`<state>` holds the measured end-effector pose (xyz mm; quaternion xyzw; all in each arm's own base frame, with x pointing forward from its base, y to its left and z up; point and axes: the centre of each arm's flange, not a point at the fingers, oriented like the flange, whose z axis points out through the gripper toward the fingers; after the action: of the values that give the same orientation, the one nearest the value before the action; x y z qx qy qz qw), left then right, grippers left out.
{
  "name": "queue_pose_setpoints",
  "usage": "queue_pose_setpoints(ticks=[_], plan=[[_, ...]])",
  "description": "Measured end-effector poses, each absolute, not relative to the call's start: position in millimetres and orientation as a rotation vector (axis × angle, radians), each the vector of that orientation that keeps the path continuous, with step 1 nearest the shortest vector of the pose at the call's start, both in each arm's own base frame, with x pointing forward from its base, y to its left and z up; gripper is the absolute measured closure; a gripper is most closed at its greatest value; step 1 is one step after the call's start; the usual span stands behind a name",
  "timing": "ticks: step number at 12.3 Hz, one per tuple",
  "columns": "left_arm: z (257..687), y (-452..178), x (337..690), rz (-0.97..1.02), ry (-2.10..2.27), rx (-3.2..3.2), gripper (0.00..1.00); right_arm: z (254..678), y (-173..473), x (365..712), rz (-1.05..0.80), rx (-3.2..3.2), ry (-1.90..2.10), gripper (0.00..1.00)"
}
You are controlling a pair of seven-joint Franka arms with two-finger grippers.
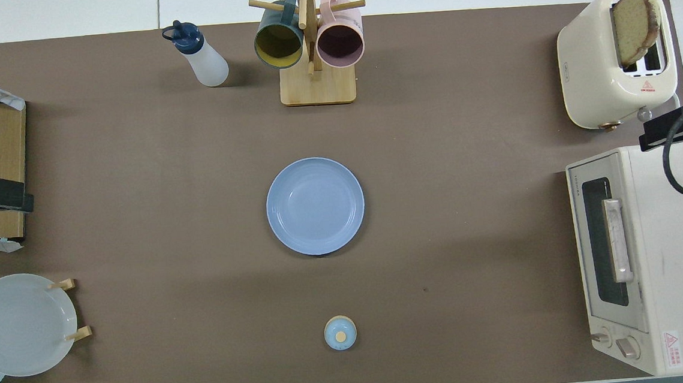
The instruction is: Put bread on plate and add seasoning
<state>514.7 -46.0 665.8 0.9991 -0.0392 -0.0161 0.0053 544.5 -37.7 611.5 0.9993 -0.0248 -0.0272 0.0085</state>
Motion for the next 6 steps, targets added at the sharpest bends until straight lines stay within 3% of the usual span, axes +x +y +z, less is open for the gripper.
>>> queue_pose_setpoints(ticks=[6], plan=[[664.7,-45.6,514.7,-0.054,-0.124,3.128,0.00,612.5,-37.9,546.0,-0.064,3.122,-0.078,0.00]])
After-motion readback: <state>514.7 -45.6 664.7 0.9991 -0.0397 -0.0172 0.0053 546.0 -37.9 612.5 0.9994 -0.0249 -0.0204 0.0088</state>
